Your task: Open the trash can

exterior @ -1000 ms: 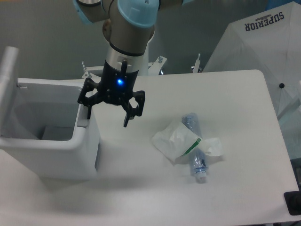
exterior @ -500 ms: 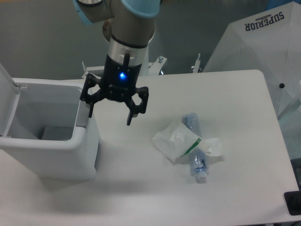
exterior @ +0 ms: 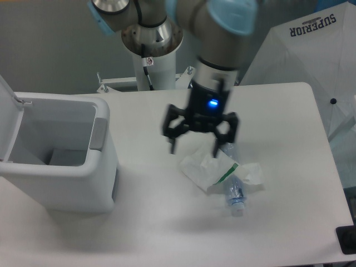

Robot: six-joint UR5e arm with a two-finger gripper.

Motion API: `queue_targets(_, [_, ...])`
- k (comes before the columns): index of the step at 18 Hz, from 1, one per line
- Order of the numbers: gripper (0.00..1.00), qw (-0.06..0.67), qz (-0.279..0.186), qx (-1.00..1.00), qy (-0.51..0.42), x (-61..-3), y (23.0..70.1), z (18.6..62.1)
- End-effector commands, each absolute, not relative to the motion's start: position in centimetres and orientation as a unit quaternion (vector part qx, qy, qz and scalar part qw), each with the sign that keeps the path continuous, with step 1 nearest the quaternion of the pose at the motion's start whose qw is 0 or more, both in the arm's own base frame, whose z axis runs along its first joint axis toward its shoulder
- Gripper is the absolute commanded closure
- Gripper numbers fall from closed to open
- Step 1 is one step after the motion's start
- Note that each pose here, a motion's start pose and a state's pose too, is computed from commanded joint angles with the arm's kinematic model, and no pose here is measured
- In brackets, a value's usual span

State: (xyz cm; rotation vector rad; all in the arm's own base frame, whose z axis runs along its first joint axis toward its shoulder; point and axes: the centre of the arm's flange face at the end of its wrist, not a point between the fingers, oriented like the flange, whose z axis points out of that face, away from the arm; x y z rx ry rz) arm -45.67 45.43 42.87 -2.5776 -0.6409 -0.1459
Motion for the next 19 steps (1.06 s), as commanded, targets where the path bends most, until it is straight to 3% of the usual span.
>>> queue_targets(4, [0.0,0.181,0.002,-0.958,-0.224,-49.2,44.5,39.3])
queue_targets(8, [0.0,0.14,0.046,-0.983,-0.112,-52.0,43.9,36.1])
queue_targets(19, [0.0,0.055,0.092,-0.992,0.064,-55.5,41.4,33.6])
